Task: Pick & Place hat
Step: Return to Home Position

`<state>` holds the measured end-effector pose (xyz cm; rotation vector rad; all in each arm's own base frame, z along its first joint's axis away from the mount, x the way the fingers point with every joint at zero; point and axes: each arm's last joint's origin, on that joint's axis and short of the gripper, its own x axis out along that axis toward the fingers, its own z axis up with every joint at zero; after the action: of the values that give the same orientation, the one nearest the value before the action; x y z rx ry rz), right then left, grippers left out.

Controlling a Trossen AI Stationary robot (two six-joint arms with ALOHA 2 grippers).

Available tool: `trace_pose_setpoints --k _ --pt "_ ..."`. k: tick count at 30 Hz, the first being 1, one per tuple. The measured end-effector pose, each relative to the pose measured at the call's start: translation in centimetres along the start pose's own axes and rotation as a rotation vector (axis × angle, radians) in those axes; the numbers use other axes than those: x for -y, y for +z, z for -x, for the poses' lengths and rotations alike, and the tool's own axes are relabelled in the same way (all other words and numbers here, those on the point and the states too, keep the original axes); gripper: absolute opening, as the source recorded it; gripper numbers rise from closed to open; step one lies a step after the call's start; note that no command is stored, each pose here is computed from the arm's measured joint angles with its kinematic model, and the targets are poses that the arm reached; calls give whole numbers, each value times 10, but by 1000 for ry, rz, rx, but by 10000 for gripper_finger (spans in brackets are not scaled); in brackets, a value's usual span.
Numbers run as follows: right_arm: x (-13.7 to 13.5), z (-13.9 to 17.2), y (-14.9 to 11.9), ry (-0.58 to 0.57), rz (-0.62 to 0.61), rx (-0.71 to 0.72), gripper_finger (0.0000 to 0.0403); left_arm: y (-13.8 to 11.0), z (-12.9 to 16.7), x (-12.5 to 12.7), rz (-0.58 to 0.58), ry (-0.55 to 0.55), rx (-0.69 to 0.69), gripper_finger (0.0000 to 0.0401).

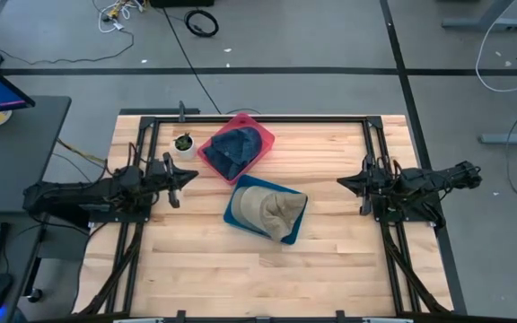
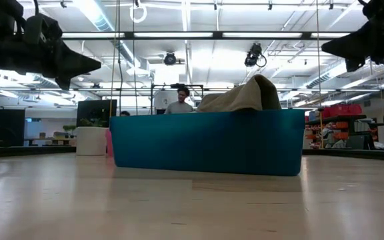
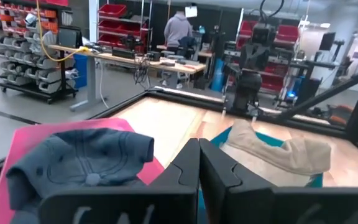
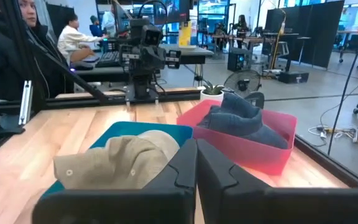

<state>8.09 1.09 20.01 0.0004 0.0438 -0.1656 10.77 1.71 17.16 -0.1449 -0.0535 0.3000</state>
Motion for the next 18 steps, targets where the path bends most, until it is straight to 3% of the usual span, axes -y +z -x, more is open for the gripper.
trace_pose_setpoints --k 8,14,18 --pt "0 -1 -1 0 -3 6 9 0 0 0 -3 0 2 5" --pt "-5 -10 -24 1 -4 30 9 -1 0 0 -11 1 -6 5" --pt "-6 -11 -21 33 24 73 9 -1 0 0 78 0 -7 9"
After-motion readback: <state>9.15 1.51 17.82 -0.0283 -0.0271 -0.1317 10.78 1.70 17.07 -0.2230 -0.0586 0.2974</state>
